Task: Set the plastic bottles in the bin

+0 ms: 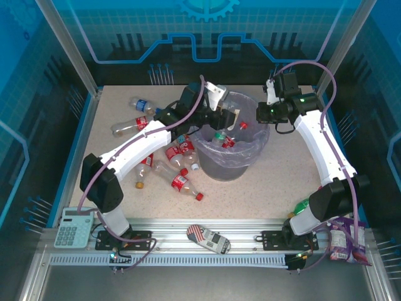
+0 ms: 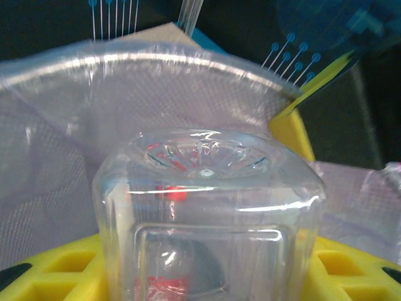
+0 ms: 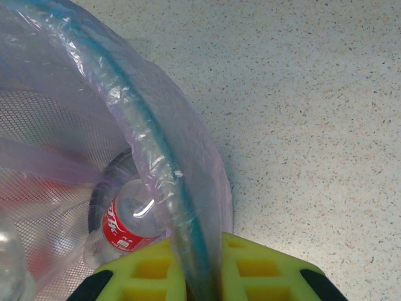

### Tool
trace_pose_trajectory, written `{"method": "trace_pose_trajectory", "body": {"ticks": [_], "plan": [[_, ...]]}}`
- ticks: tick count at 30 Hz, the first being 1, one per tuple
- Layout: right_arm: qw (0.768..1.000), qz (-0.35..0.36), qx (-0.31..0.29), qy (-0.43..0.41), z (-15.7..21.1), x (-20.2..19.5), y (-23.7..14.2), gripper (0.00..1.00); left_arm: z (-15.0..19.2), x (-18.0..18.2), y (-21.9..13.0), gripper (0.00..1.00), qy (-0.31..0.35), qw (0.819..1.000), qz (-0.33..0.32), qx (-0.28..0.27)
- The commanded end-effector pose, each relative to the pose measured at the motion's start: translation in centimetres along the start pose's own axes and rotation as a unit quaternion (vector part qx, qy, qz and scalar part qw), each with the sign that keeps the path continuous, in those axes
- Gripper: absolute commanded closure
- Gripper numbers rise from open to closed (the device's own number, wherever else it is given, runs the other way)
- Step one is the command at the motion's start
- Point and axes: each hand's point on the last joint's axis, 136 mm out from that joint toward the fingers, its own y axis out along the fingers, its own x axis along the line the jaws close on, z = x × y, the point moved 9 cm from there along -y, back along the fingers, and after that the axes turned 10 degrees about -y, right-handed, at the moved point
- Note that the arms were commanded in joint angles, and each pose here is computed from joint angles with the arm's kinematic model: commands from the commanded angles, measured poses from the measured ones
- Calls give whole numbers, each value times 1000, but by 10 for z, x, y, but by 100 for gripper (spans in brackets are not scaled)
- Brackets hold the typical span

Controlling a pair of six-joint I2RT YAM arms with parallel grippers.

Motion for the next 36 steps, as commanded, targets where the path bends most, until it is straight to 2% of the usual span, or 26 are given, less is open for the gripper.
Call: {"method": "trace_pose_trajectory", "body": {"ticks": [1, 8, 13, 15, 36], "plan": [[999, -12, 31, -10, 11, 9, 9, 85, 8, 1, 7, 100, 6, 1000, -2, 29], [999, -9, 30, -11, 11, 8, 7, 85, 23, 10, 16, 100, -20, 998, -9, 54], [999, -10, 30, -10, 12, 8, 9, 85, 27, 9, 14, 68, -30, 998, 2, 52], [999, -9, 29, -10, 12, 8, 8, 84, 28, 9, 14, 61, -32, 998, 2, 53], [1000, -13, 23, -13, 11, 9, 3, 82, 14, -1, 1, 27, -35, 999, 18, 27]]}}
